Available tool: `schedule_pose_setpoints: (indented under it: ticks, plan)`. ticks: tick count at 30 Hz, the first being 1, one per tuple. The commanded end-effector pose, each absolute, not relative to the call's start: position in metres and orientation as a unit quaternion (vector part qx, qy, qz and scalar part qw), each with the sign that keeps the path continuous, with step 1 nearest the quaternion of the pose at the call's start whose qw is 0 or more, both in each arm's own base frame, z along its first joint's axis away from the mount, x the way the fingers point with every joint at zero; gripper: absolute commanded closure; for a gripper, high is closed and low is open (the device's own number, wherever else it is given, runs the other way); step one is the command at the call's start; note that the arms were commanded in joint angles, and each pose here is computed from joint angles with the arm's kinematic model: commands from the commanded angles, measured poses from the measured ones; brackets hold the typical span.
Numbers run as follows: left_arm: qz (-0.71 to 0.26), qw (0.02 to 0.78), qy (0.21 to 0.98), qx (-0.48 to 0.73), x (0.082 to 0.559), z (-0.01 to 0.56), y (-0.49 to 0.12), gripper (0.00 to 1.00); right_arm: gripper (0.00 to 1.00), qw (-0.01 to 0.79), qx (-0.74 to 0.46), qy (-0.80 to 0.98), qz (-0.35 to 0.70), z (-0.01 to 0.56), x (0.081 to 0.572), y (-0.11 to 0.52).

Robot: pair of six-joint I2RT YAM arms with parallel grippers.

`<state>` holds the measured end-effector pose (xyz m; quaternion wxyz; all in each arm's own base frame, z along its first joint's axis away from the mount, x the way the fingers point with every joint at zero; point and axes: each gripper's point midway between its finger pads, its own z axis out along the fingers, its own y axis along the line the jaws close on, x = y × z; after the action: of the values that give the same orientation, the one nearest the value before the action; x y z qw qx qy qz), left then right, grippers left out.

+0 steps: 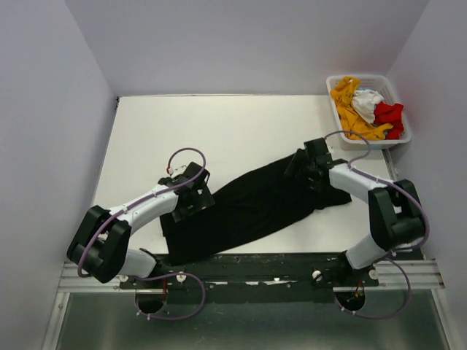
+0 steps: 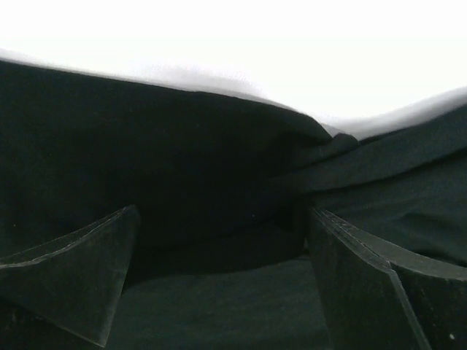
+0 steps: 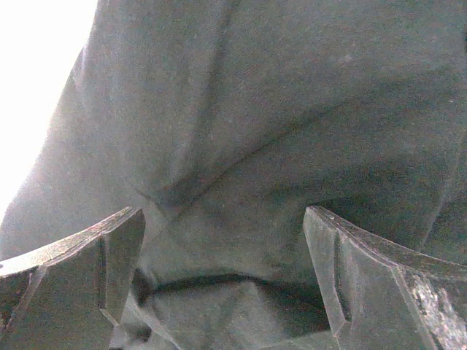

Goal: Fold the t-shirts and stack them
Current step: Rotate the tshirt 90 degrees

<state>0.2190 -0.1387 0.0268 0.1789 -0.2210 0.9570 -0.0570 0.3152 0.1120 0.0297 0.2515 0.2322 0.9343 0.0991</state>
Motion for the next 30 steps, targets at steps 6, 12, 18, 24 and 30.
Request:
schedule_pose_setpoints:
  ticks: [6, 12, 18, 24, 30]
  plan:
    - [-0.045, 0.161, 0.956, -0.242, 0.193, 0.027, -0.134, 0.01, 0.00, 0.272, 0.139, 0.936, 0.172, 0.002, 0.466, 0.184]
    - [-0.081, 0.128, 0.966, -0.211, 0.159, 0.025, -0.167, 0.01, 0.00, 0.312, 0.044, 0.922, 0.227, 0.016, 0.562, 0.233]
    - [-0.076, 0.137, 0.976, -0.154, 0.117, 0.042, -0.195, 0.01, 0.00, 0.417, -0.053, 0.888, 0.185, 0.075, 0.619, 0.235]
    - [-0.086, 0.109, 0.984, -0.113, 0.101, 0.031, -0.207, 0.01, 0.00, 0.413, -0.097, 0.888, 0.180, 0.099, 0.594, 0.253]
    - [-0.053, 0.170, 0.981, -0.081, 0.100, 0.060, -0.194, 0.01, 0.00, 0.418, -0.123, 0.898, 0.063, 0.095, 0.551, 0.252]
